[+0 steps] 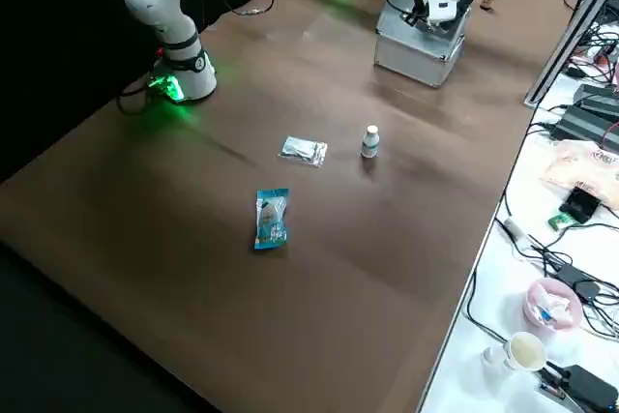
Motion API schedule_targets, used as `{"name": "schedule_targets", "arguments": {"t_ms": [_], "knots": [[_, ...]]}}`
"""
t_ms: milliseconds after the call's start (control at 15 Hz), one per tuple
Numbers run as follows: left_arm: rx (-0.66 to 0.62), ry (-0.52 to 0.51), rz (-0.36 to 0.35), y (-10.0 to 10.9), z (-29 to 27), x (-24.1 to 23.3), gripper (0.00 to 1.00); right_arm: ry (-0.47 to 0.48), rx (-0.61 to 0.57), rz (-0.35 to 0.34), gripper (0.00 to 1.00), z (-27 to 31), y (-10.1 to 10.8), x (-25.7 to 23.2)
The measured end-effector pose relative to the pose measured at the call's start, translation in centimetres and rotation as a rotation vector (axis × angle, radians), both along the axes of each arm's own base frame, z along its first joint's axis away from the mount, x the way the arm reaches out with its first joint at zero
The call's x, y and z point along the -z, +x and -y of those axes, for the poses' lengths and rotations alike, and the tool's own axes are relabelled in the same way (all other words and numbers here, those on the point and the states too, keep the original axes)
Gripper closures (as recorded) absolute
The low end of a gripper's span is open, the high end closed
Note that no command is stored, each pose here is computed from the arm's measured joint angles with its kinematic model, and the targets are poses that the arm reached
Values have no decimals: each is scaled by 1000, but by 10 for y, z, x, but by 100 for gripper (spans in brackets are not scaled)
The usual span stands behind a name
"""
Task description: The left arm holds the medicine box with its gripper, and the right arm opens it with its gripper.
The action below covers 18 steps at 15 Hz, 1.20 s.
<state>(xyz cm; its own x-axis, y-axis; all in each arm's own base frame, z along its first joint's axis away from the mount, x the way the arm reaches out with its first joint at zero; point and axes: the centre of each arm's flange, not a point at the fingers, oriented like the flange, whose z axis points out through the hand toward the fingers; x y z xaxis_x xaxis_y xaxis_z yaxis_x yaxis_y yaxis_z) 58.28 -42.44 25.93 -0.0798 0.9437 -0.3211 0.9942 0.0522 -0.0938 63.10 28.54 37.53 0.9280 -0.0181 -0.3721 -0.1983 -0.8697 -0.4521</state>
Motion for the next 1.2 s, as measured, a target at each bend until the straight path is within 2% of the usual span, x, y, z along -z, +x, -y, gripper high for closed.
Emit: {"name": "schedule_targets", "arguments": {"t_ms": [1200], "knots": [[0,0,1,0,0,0,70,-1,-22,-21,86,38,4,19]]}}
